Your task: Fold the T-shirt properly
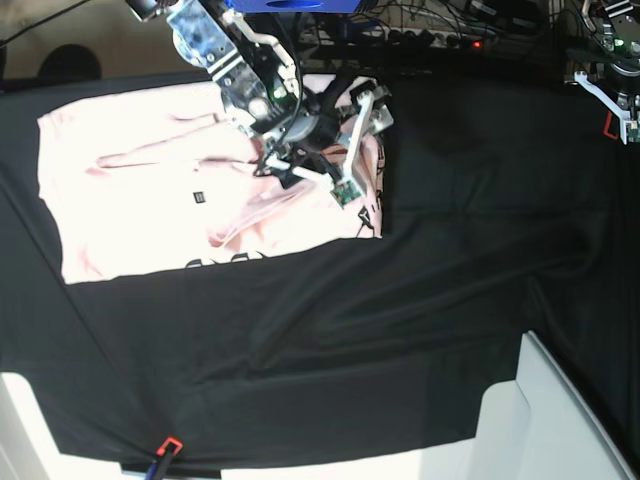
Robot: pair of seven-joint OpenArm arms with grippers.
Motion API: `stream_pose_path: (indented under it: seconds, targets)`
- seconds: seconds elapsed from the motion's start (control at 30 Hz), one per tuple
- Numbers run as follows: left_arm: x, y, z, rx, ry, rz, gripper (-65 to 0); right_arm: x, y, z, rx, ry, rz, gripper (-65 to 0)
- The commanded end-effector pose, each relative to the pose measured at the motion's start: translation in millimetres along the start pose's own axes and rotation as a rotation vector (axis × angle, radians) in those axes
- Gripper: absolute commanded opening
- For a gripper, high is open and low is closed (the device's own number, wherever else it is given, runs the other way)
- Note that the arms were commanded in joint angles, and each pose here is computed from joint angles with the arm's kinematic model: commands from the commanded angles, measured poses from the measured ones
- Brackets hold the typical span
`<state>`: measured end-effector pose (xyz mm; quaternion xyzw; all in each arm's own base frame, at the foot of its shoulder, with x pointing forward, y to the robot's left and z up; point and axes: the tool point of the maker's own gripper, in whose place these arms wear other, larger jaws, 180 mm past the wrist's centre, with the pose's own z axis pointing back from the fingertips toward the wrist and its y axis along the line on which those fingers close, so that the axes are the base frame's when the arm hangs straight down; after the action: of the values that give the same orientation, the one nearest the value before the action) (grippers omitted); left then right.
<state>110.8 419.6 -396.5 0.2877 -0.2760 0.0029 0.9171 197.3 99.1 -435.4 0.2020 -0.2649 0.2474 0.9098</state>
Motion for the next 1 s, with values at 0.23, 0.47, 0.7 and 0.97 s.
stream_pose_path:
  seconds: [0.23,0.47,0.7,0.97]
  targets:
    - [7,10,1,0.025,-0.023,-0.012,-65.0,25,-1,-4,0.019,-0.050,-0.009,-15.2]
    - [6,10,1,0.025,-0.022,-0.012,-65.0,19,-7,-12,0.008,-0.020,-0.009,-61.7]
    - [5,12,1,0.030,-0.019,-0.009,-65.0,16,-13,-9,-0.004,-0.013,0.000,-65.0]
    - [5,12,1,0.030,-0.019,-0.009,-65.0,-8,-20,25,-0.018,0.039,0.015,-65.0]
